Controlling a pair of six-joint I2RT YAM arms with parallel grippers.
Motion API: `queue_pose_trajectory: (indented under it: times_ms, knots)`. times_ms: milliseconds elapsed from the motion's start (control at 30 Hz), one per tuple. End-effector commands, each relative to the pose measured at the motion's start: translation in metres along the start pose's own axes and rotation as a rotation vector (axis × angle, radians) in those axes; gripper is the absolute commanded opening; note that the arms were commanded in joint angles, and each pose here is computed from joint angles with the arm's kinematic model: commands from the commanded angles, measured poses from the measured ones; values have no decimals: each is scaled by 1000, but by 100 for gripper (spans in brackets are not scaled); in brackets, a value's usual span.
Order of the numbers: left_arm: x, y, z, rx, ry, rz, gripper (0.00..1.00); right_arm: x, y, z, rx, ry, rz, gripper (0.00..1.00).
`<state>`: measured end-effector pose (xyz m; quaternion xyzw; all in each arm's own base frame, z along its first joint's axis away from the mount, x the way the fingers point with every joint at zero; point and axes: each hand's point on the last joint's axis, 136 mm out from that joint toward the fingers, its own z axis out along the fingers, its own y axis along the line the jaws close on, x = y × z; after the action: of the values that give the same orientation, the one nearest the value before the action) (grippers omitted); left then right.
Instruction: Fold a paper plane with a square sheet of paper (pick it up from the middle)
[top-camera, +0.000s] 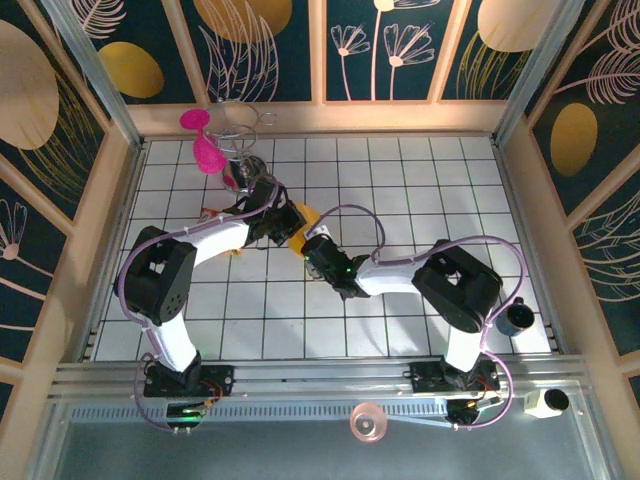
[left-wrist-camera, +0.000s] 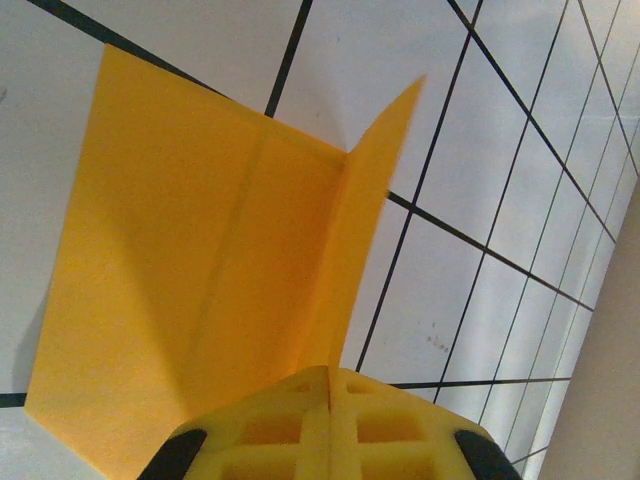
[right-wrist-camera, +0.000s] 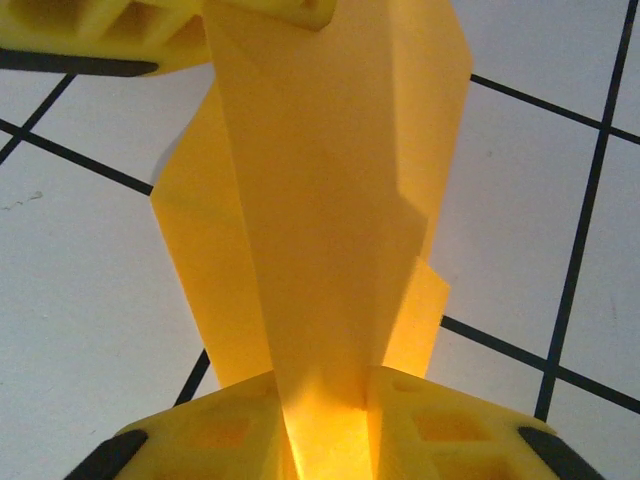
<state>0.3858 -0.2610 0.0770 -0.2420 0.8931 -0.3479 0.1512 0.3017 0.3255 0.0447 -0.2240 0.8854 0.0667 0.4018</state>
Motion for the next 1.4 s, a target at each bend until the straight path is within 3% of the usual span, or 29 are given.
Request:
queue_pose_trajectory:
  times_ms: [0, 167, 267, 467, 733, 933, 1367]
  knots:
    - [-4, -6, 1, 12, -3, -15, 0, -8, -3, 0, 47, -24, -6, 23]
    - [-5, -7, -2, 8, -11, -8, 1, -7, -1, -1, 37, -27, -49, 9]
    - [-10, -10, -7, -6, -30, 13, 11, -3, 1, -1, 12, -16, -86, 6]
    - [-36, -11, -32, -43, -125, 40, 29, 8, 13, -5, -84, 5, -157, 3]
    - [-62, 7, -78, -59, -261, 1, 39, 25, 28, -5, -209, 65, -165, 1]
    - [-60, 24, -93, -68, -308, -22, 44, 35, 29, -3, -283, 118, -139, 1]
    - [-21, 43, -91, 62, -235, 54, 50, 46, 28, -3, -490, 268, 56, 0]
